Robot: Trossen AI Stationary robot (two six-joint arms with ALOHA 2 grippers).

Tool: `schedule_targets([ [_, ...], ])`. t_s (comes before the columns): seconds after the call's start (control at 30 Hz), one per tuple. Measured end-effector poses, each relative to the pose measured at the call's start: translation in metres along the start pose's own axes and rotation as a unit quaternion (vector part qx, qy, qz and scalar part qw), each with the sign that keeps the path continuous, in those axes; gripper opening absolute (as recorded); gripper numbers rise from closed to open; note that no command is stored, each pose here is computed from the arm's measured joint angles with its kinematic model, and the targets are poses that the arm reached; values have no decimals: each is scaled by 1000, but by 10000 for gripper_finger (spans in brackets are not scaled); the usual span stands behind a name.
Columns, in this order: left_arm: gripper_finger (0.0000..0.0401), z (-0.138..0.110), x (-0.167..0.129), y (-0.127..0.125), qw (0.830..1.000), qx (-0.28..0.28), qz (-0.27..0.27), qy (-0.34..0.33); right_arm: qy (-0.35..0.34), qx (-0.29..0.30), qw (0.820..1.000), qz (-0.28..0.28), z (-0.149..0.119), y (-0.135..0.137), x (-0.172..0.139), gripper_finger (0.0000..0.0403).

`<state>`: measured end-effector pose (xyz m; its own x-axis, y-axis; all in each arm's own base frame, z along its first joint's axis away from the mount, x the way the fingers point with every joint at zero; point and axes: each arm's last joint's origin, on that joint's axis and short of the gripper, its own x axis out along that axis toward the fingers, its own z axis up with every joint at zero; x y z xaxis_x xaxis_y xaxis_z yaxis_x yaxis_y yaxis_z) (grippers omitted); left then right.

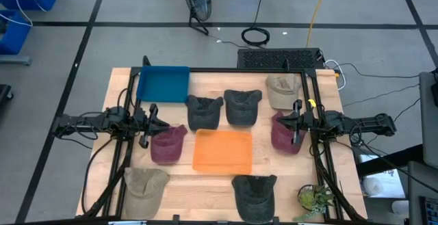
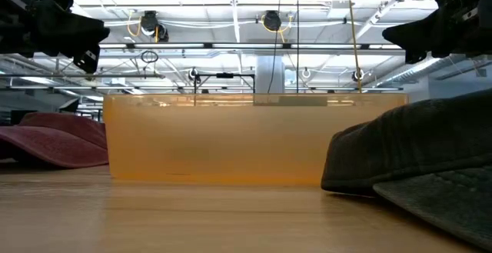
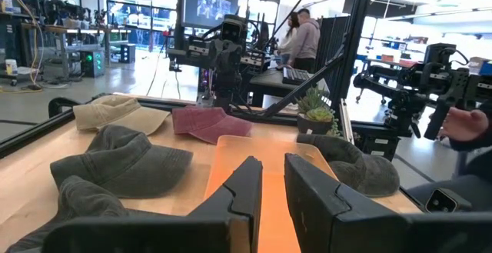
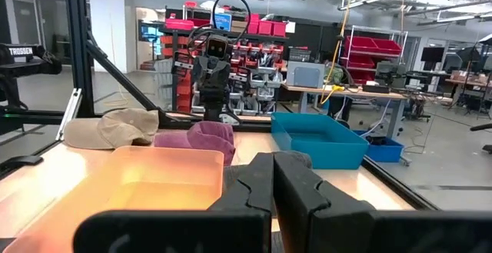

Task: Pick & Place hat
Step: Put the left red cap into the orange bin

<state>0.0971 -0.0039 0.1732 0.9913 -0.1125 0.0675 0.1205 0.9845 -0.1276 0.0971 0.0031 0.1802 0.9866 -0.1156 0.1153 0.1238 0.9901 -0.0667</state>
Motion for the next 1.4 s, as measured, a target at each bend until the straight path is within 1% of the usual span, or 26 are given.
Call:
schedule_targets([
  [0.27,63,0,0,0,1000,0,0,0,-1,0,1000,0,0,0,0,0],
  [0.37,63,1,0,0,1000,-5,2,-5,-6,11,1000,0,1,0,0,0],
  [0.43,63,5,0,0,1000,-6,14,-26,-6,43,999,0,1,0,0,0],
  [0.5,63,7,0,1,999,5,24,-40,-6,89,996,0,1,0,0,0],
  [0.57,63,8,0,1,999,10,26,-47,-6,130,991,0,1,0,0,0],
  [0.63,63,10,-1,0,998,14,25,-56,-6,156,988,0,1,0,0,0],
  [0.77,63,10,-1,1,998,12,25,-53,-18,158,987,1,4,0,0,0],
  [0.97,63,10,-1,1,998,-22,24,-54,-47,153,987,2,9,-1,0,0],
  [1.07,63,12,-1,1,997,-25,33,-68,-80,129,988,-17,15,-3,-1,0],
  [1.17,63,15,-1,0,996,-37,27,-82,-126,108,985,-43,24,-5,-3,0],
  [1.23,63,17,-2,0,994,-38,27,-94,-163,53,984,-49,32,-6,-6,0],
  [1.3,63,23,-3,1,990,-32,52,-129,-195,-3,980,-35,38,-6,-8,0],
  [1.37,63,32,-6,2,979,-24,91,-180,-195,-49,979,-25,39,-4,-6,0],
  [1.4,63,35,-6,3,975,-22,103,-194,-189,-59,980,-25,45,-5,-5,0],
])
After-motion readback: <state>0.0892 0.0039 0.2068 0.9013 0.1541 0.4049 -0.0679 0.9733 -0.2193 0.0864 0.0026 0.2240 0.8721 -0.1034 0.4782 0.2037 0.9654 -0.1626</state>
